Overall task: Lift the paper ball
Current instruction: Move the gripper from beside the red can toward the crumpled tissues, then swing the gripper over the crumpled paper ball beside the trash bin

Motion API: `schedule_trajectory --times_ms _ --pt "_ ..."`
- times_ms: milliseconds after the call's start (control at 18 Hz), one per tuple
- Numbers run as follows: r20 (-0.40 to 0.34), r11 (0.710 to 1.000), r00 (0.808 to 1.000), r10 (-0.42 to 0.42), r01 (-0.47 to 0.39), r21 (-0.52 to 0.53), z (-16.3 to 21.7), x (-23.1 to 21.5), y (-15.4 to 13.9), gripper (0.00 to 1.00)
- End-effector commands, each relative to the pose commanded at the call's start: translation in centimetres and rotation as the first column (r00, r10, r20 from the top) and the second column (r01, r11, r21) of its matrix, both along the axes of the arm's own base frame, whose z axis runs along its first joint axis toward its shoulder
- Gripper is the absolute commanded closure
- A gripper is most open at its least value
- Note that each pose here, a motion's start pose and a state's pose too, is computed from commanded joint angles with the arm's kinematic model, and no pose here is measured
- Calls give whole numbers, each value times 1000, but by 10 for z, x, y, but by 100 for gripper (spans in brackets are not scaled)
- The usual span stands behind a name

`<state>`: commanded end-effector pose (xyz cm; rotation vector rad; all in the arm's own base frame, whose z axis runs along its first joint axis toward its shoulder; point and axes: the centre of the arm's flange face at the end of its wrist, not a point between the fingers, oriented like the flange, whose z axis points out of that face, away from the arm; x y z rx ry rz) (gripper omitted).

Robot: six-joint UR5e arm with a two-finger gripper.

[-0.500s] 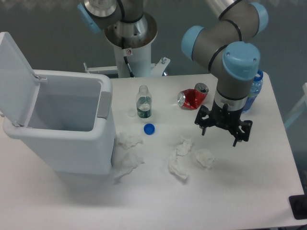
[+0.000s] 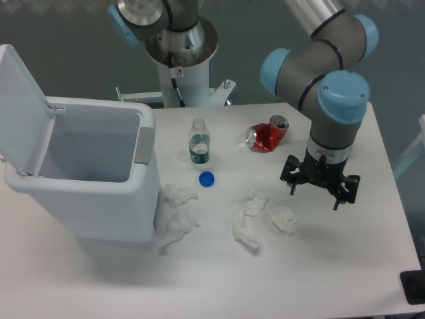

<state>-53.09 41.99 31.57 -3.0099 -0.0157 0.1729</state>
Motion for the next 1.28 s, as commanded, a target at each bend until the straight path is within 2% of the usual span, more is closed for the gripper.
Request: schedule_trajectory --times_ms 111,444,611,778,889,1056,1278 --pt "-19 1000 1000 0 0 11 -10 4 -3 0" --pt "6 1000 1000 -12 12 -3 -32 13 -5 0" --pt "-49 999 999 -17 19 30 -37 1 4 0" --pt "-25 996 999 -36 38 83 -37 5 10 0" --pt "-17 994 998 -60 61 94 -33 27 31 0" --pt "28 992 999 28 -31 119 -35 68 79 0" --pt "53 993 997 -58 52 106 -46 128 122 0"
